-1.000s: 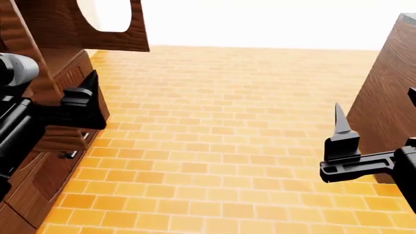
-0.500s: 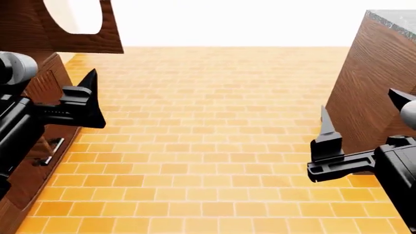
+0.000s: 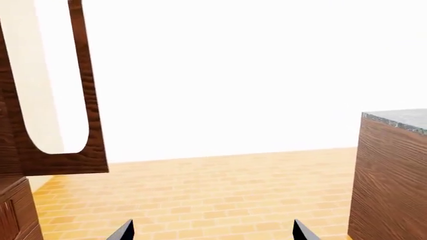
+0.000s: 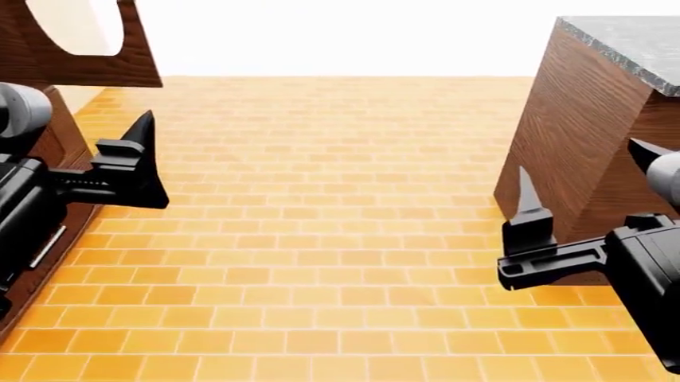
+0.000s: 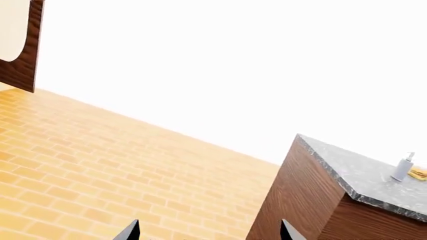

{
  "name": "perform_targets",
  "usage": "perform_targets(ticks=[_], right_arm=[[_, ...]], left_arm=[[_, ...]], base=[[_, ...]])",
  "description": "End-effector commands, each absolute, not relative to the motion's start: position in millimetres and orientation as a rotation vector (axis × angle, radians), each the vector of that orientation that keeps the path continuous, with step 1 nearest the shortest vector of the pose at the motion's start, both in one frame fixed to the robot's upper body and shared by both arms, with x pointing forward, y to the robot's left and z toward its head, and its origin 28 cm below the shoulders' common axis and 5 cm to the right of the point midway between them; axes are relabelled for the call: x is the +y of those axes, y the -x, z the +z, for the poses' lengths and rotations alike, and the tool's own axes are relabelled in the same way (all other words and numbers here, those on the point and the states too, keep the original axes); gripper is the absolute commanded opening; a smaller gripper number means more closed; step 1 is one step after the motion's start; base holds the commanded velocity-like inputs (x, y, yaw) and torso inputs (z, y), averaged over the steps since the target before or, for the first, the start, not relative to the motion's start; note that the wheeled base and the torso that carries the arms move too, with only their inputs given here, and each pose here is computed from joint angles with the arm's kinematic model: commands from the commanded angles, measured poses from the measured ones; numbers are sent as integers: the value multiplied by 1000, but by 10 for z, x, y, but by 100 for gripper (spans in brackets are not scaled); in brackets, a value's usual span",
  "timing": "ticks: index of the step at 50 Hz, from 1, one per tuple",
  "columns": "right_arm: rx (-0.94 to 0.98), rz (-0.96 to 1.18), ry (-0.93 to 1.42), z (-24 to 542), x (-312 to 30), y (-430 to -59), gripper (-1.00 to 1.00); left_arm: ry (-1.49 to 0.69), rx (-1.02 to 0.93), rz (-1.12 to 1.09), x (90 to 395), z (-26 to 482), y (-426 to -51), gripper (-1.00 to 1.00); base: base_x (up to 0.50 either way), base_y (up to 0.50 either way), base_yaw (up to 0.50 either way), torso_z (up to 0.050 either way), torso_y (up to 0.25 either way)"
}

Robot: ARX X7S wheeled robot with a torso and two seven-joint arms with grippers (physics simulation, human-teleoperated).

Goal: Pick the soap dispenser from the counter and place it in the cabinet.

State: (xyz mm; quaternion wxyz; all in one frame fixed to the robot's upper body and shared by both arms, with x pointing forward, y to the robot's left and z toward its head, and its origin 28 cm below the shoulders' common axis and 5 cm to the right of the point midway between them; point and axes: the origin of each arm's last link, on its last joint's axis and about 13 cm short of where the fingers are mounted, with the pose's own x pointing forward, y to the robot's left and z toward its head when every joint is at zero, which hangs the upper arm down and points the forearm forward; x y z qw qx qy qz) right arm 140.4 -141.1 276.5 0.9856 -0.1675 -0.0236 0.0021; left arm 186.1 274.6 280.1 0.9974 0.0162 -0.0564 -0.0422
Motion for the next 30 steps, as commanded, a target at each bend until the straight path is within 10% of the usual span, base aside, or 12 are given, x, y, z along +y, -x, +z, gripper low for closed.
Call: perform_targets(ticks=[1,30], right_arm=[[-48,12,338,2766,-1404,-1424,100],[-47,25,338,2715,-1434,-1486,100]], left_arm=[[-34,-112,-80,2756,2788,-1843,100],[-33,-115,-77,2793,2740,-1790,100]], base=[[-500,-1,0,0,0],[-500,-1,0,0,0]])
